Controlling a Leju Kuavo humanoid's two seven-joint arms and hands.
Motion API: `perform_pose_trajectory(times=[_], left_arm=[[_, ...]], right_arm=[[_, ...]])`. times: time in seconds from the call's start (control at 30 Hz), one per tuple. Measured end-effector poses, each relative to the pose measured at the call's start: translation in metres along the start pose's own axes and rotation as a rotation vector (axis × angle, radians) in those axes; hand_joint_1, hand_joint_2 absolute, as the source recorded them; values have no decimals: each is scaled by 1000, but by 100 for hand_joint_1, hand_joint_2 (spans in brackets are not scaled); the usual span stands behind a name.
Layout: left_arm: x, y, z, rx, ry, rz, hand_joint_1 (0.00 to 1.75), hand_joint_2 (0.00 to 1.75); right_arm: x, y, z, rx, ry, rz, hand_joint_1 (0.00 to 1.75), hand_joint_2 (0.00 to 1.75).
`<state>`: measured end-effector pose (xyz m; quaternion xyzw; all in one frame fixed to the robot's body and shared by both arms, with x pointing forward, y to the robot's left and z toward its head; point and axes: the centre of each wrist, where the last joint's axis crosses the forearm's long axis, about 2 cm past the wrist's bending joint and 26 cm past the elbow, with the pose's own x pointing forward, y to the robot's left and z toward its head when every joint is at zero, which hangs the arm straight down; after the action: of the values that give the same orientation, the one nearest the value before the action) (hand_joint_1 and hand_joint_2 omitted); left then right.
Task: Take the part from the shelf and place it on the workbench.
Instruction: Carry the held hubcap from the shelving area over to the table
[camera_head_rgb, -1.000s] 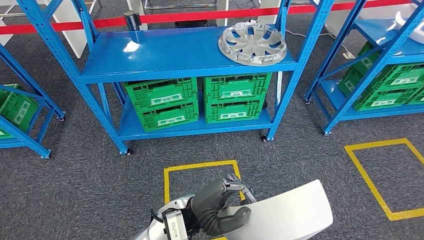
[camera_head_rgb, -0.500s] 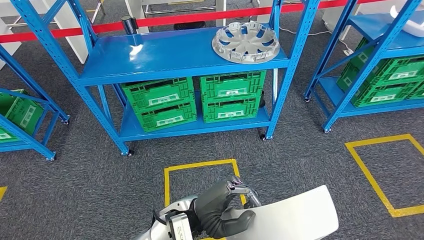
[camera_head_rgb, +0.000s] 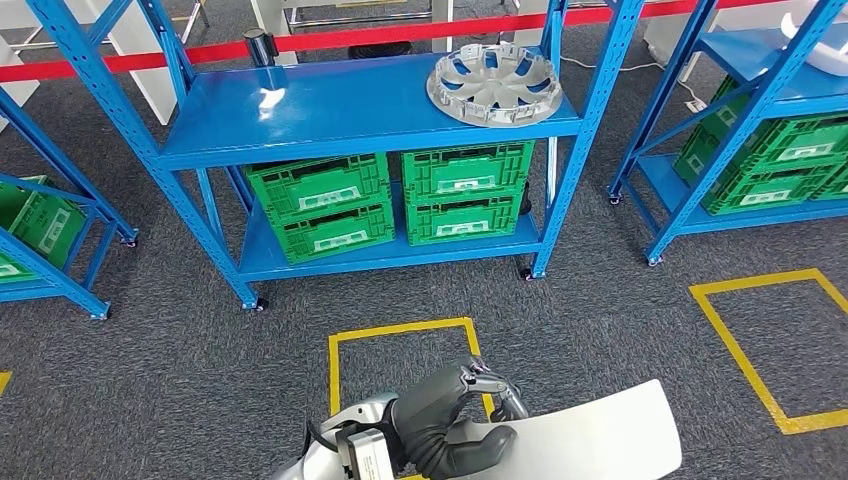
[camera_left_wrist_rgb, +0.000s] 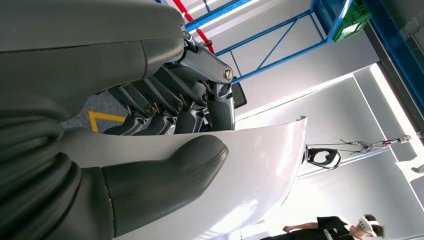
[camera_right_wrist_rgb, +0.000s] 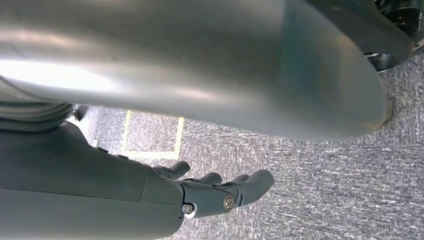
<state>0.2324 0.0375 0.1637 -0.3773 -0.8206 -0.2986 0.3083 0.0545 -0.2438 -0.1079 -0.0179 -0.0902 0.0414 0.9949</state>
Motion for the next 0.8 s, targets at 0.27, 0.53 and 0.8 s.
perform_pose_trajectory(times=[0.27, 0.53, 0.8], left_arm=[[1, 3, -7, -12, -12, -4, 175, 175], [-1, 1, -7, -24, -4, 2, 175, 175], [-1, 1, -8, -28, -10, 2, 175, 175]], right_arm=[[2, 2, 0, 4, -14, -9, 0, 0], [2, 1, 0, 1, -19, -10, 0, 0], [1, 1, 0, -1, -5, -12, 0, 0]])
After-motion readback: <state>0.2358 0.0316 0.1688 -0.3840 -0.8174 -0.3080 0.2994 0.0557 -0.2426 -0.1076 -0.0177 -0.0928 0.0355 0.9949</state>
